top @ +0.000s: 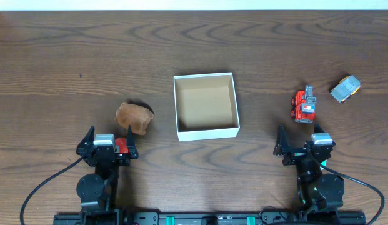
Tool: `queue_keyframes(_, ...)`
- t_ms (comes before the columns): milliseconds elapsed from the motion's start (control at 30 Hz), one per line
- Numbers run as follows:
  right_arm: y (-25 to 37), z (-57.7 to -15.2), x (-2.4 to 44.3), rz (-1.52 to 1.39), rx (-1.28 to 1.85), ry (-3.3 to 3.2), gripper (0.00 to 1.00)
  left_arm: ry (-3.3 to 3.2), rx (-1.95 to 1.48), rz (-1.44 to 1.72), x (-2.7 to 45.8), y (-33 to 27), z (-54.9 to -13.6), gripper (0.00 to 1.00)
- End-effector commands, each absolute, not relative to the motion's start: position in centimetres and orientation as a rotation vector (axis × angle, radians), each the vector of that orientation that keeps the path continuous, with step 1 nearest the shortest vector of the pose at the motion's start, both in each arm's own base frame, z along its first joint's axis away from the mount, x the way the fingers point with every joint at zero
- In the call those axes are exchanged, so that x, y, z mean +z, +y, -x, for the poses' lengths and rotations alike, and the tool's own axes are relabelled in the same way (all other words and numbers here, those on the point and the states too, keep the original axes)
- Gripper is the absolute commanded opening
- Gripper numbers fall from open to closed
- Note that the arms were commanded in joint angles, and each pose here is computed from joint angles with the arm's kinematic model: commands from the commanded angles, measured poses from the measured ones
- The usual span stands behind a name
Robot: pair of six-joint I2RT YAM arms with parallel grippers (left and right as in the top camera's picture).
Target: Pack container
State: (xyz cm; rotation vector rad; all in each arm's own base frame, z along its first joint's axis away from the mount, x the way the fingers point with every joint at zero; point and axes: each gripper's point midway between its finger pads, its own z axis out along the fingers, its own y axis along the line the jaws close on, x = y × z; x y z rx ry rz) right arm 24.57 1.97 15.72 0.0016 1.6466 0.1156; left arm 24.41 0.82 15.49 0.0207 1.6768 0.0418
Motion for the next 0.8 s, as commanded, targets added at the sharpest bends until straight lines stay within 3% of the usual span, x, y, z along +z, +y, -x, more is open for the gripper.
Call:
queue_keyframes(0,1.87,-24.57,15.63,0.007,0.104,1.648,0.99,1.722,0.051,-0.040,13.75,0.72,-24.43,0.98)
queue_keyframes(767,1.38,-24.62,15.92,-0.045,0.109,1.636,0.99,1.722,0.051,-0.040,13.75,0.72,-24.43,0.98)
